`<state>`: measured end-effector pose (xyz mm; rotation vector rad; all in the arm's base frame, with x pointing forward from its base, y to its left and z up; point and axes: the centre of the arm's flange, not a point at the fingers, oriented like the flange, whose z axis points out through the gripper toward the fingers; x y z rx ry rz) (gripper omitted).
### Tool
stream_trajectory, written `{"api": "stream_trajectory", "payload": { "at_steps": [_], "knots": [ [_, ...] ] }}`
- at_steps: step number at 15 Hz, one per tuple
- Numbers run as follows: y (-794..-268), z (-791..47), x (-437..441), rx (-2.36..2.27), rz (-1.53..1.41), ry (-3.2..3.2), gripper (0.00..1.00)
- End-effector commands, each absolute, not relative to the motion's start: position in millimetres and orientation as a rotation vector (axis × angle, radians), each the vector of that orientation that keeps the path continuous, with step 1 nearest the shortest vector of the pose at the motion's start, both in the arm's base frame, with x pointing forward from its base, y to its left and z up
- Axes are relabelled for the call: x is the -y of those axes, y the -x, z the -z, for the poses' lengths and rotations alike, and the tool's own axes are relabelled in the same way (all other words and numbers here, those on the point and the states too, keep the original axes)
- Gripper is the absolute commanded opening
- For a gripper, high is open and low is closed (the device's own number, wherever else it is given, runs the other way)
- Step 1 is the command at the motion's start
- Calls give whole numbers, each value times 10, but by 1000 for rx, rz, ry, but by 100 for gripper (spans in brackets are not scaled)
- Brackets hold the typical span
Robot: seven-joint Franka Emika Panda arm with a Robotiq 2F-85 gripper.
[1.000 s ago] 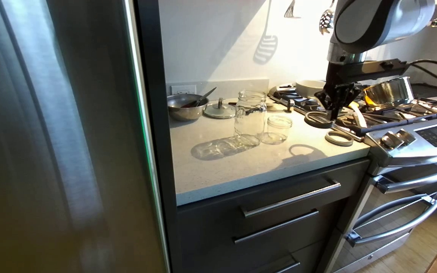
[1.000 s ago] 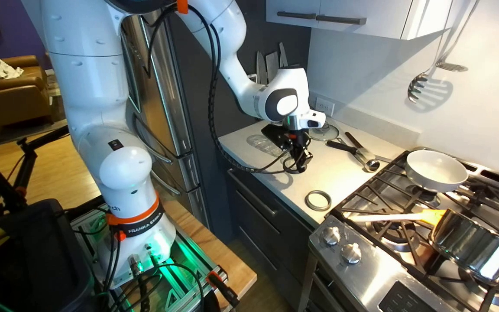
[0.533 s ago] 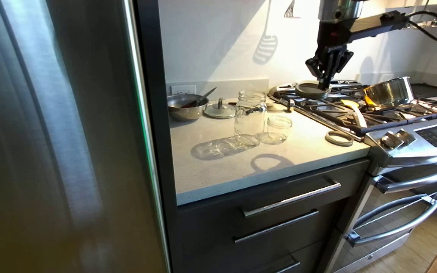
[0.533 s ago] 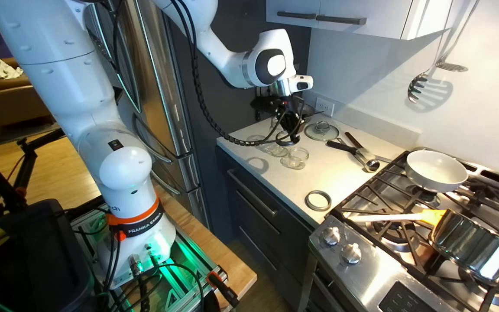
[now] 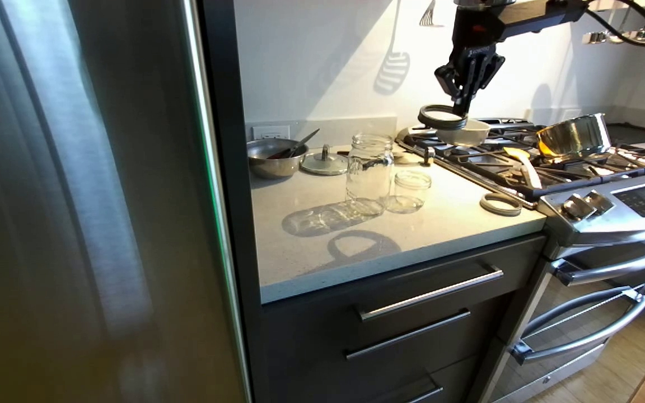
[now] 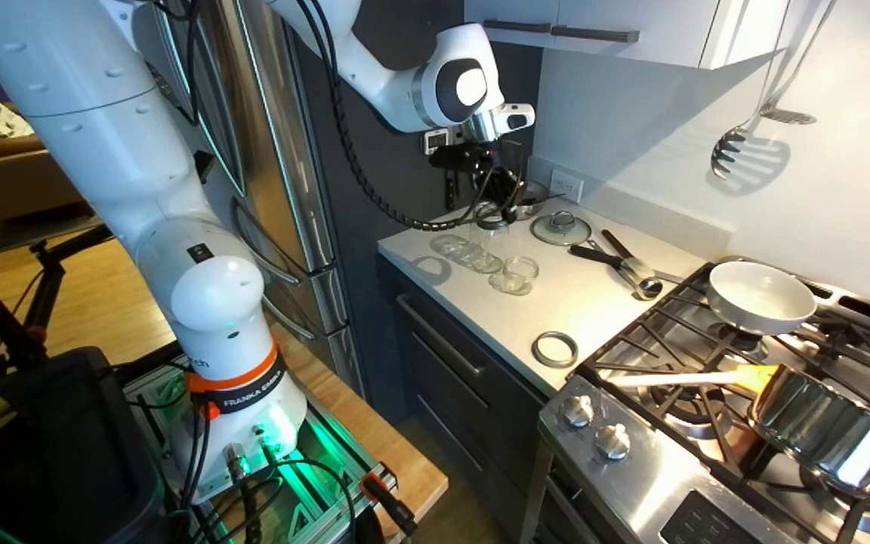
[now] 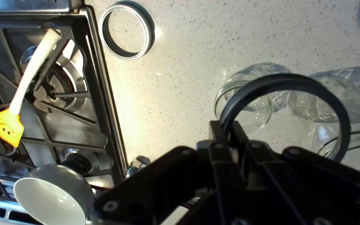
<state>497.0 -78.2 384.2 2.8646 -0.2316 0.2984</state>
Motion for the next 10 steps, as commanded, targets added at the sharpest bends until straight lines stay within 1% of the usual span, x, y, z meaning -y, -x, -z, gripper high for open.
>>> {"api": "stream_trajectory", "payload": {
  "at_steps": [1,2,3,10],
  "knots": [
    [-4969,-3839,789,233,-297,-2864,9],
    [-4969,-3839,788,233,-297,-2864,9],
    [-4970,-3839,788,233,-297,-2864,2],
    [-5413,-3796,637,133,-241,-2935,2]
  ]
}}
